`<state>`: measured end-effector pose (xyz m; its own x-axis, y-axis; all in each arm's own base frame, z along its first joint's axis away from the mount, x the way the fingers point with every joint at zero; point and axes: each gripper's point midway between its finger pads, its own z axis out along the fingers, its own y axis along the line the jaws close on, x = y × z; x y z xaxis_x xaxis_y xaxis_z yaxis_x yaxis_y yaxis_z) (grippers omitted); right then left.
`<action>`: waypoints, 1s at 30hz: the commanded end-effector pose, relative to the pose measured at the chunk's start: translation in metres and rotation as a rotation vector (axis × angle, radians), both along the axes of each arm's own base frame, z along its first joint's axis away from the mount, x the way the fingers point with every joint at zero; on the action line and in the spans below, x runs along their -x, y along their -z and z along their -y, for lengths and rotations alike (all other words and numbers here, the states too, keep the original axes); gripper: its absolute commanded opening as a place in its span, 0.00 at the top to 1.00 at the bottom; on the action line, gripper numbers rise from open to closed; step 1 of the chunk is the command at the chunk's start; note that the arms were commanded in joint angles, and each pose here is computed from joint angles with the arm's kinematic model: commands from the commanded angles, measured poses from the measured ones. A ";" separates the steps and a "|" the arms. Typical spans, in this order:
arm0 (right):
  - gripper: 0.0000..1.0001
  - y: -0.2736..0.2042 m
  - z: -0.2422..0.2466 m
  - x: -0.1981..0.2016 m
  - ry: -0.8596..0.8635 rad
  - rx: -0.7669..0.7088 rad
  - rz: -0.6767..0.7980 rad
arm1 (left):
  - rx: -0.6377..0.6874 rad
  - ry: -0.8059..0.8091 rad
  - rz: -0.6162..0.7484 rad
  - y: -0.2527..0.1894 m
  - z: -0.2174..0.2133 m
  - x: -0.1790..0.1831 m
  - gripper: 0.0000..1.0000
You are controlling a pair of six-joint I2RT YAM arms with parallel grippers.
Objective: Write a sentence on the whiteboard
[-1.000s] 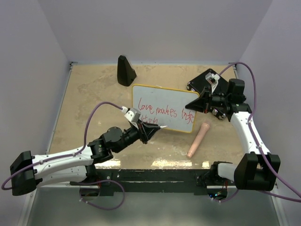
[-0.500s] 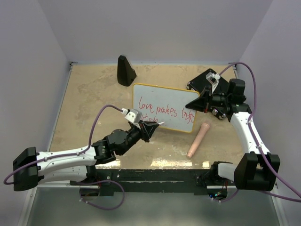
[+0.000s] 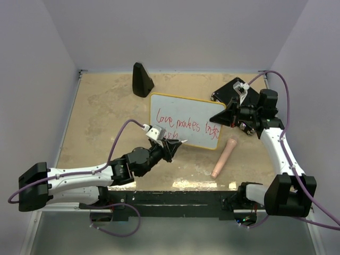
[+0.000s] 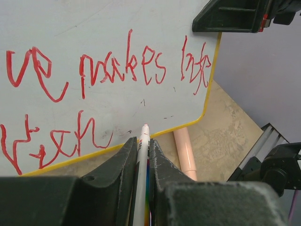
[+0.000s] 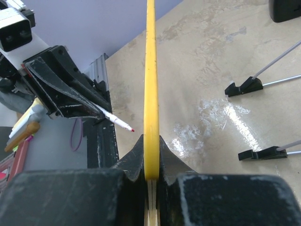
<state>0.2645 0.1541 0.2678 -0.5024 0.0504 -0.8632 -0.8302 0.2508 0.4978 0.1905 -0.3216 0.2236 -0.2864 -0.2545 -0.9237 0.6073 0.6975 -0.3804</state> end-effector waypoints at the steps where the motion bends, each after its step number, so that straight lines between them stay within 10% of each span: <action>1: 1.00 -0.025 -0.001 0.008 -0.025 -0.021 0.058 | 0.105 -0.034 0.076 -0.062 0.000 0.001 1.00; 19: 1.00 -0.072 0.008 -0.007 0.182 -0.054 -0.031 | 0.179 -0.064 0.209 -0.173 -0.059 -0.048 1.00; 30: 1.00 -0.083 0.023 0.018 0.214 -0.082 0.058 | 0.334 0.027 0.133 -0.136 -0.083 -0.005 1.00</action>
<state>0.2585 0.1348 0.3312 -0.4930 0.2162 -0.8427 -0.7460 0.3933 0.5374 0.2137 -0.2471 0.3598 -0.1425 -0.4632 -0.8747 0.6585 0.6154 -0.4331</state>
